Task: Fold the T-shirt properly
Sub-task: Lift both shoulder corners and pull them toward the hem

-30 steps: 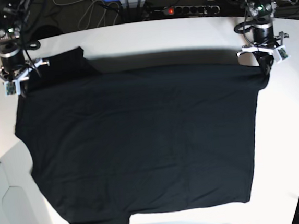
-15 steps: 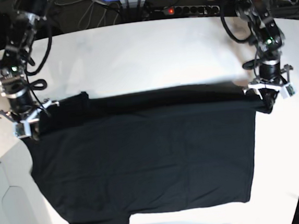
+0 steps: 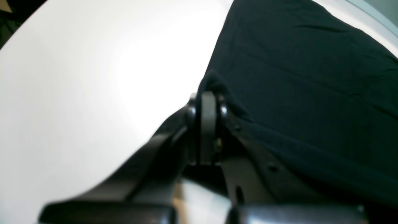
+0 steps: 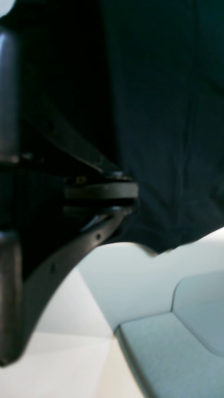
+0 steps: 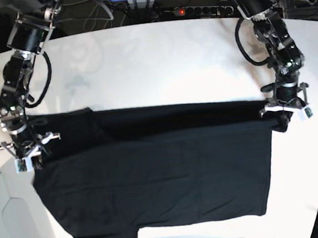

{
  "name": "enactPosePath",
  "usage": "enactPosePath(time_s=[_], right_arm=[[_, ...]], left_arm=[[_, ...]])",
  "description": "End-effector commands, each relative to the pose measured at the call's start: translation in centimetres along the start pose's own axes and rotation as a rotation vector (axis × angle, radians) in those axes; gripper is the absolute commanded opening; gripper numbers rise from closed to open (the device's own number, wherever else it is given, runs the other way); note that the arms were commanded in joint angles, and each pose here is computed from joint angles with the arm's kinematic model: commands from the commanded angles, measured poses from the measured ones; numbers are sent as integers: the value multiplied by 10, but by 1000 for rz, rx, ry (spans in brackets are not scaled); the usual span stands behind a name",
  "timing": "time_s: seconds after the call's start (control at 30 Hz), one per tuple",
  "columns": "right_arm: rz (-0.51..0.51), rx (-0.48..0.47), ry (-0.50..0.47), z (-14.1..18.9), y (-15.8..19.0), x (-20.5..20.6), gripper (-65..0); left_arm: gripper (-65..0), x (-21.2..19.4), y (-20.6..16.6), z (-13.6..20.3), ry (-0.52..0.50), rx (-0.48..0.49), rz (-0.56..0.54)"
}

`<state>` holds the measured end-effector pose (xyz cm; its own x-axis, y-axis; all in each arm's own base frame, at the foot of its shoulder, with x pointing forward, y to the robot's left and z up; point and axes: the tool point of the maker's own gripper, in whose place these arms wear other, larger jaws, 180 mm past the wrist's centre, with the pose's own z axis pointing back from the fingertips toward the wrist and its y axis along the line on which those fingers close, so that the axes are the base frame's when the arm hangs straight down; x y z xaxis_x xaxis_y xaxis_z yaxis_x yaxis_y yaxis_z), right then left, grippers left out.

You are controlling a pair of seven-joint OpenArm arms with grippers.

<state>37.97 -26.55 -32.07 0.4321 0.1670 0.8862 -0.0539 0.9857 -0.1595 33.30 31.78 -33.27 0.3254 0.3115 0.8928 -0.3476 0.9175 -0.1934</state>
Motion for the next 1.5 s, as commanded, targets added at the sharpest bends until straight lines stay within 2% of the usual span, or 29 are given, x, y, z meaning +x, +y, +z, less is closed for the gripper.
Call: enactPosePath(time_s=[0.0, 0.33, 0.5, 0.7, 1.03, 1.3, 1.37, 1.47], right_arm=[[11, -10, -60, -2, -8, 22, -650], [-23, 32, -47, -32, 0, 32, -650], [-35, 43, -36, -43, 0, 35, -650], [-13, 67, -9, -48, 6, 26, -650], [-13, 67, -4, -48, 6, 26, -650], [5, 52, -9, -46, -4, 29, -440], [3, 50, -9, -46, -5, 29, -388], [0, 49, -4, -45, -5, 26, -344]], left_arm=[[-649, 22, 0, -2, -63, -4, -6], [-649, 32, -7, -6, -83, -15, 1], [-649, 20, -2, -12, -50, -6, 16], [-649, 5, 2, -21, -9, 4, 41], [-645, 23, -7, -28, -43, -11, 53], [-630, 30, -12, -32, -47, -21, 60], [-577, 25, -12, -33, -21, -21, 63], [-449, 28, -13, -32, -30, -26, 59]])
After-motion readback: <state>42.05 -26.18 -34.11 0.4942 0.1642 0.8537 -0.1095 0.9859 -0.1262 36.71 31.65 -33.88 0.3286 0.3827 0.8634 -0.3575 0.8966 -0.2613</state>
